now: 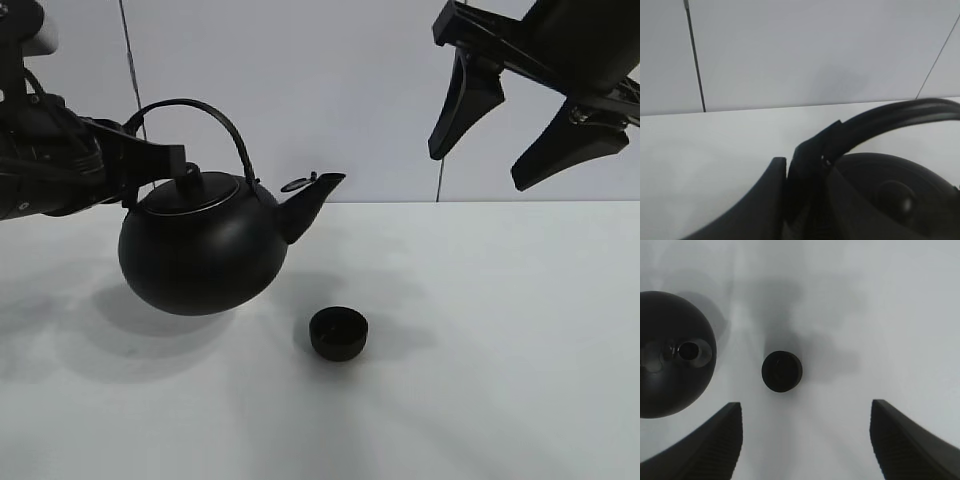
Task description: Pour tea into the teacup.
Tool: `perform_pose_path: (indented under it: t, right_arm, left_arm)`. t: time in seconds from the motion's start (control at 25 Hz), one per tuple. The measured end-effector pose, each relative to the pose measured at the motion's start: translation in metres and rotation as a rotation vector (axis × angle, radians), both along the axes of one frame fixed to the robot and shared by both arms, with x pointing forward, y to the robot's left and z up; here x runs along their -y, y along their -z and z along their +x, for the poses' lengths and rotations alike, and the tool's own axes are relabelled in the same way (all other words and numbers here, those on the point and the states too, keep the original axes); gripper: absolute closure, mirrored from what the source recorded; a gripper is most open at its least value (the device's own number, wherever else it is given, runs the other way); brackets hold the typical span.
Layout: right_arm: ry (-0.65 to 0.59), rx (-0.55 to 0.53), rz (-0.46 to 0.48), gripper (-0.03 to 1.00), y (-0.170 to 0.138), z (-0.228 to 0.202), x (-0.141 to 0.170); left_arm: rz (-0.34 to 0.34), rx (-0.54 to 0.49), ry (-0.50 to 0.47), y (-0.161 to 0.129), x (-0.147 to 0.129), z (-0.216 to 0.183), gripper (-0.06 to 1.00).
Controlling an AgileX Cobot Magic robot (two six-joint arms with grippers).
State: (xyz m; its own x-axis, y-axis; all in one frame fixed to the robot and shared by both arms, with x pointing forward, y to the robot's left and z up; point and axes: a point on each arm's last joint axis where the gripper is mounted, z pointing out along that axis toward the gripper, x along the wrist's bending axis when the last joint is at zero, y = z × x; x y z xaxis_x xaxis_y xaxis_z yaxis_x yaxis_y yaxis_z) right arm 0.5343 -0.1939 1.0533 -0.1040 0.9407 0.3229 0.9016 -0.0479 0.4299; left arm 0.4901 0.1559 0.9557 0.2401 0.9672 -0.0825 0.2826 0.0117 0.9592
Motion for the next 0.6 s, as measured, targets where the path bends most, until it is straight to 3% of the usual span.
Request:
perform_pose_path:
  t: [0.32, 0.6]
  right_arm:
    - [0.002, 0.006, 0.001, 0.47, 0.000, 0.001, 0.000]
    - [0.003, 0.009, 0.002, 0.47, 0.000, 0.001, 0.000]
  left_arm:
    - [0.145, 0.015, 0.108, 0.013, 0.008, 0.002, 0.81]
    - [0.174, 0.015, 0.131, 0.021, 0.010, 0.003, 0.81]
